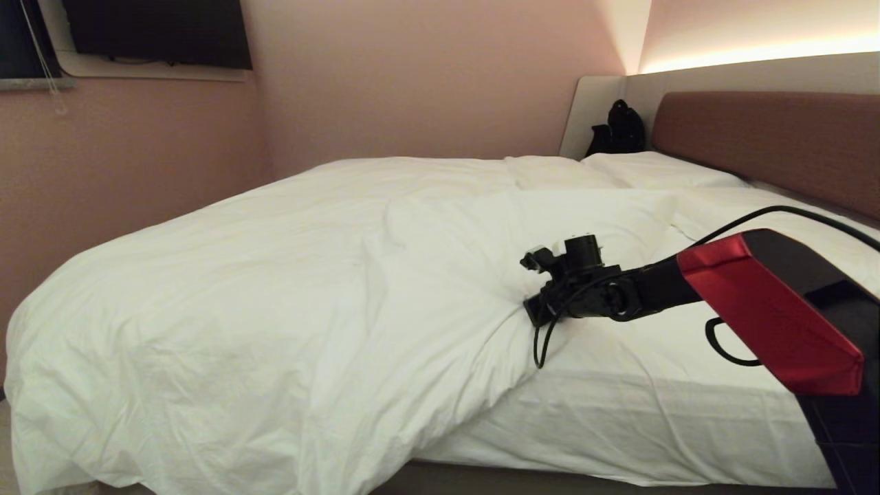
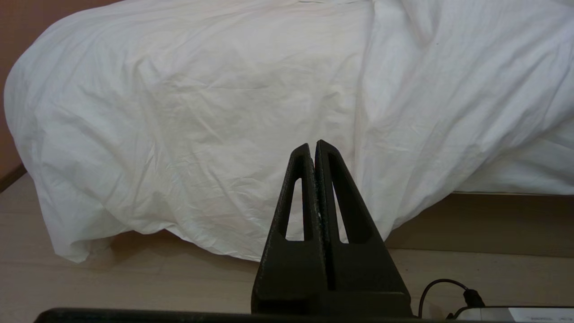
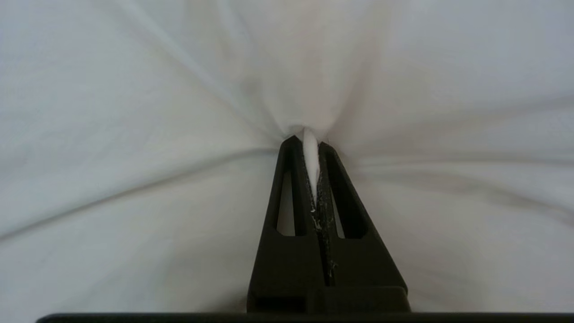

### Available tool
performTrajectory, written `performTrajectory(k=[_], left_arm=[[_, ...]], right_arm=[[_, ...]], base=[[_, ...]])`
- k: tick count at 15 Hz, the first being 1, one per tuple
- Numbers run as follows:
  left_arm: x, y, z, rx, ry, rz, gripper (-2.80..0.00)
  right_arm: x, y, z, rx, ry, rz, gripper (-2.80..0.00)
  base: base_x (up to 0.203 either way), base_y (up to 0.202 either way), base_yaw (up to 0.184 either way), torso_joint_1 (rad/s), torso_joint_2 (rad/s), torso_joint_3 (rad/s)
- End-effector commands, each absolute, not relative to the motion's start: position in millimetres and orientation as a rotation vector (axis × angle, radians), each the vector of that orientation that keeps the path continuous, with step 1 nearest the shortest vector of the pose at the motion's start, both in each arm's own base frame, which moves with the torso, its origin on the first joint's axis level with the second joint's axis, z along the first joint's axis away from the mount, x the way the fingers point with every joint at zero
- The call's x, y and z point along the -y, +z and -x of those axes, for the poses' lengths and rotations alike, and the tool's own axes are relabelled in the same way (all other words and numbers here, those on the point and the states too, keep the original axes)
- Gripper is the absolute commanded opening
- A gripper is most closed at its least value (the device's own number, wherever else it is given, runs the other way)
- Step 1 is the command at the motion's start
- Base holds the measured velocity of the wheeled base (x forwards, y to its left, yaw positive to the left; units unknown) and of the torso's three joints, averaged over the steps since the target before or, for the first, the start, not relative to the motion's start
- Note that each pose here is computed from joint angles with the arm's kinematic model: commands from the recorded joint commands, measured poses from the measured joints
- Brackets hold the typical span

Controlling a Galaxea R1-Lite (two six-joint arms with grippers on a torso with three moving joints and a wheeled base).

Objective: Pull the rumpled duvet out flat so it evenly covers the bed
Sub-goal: Hold the folded corner of the quilt, then flatten the corners of the folded blanket

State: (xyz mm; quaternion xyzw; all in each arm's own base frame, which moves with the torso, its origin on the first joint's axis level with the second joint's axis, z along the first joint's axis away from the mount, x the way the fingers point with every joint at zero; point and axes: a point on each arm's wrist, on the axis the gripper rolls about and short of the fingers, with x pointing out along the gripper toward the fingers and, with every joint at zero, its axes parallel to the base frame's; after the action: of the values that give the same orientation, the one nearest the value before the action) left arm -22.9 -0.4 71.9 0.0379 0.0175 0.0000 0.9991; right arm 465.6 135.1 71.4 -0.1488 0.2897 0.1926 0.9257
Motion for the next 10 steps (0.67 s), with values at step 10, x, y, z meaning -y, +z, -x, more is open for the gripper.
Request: performTrajectory(k=[10], left_arm=[[0, 72, 23, -0.035, 0.000, -0.076, -2.80]], right_arm=[[-91, 157, -394, -0.535, 0.353, 0.233, -2.80]], base=[[0.000, 0.000, 0.000, 0.000, 0.00, 0.000]])
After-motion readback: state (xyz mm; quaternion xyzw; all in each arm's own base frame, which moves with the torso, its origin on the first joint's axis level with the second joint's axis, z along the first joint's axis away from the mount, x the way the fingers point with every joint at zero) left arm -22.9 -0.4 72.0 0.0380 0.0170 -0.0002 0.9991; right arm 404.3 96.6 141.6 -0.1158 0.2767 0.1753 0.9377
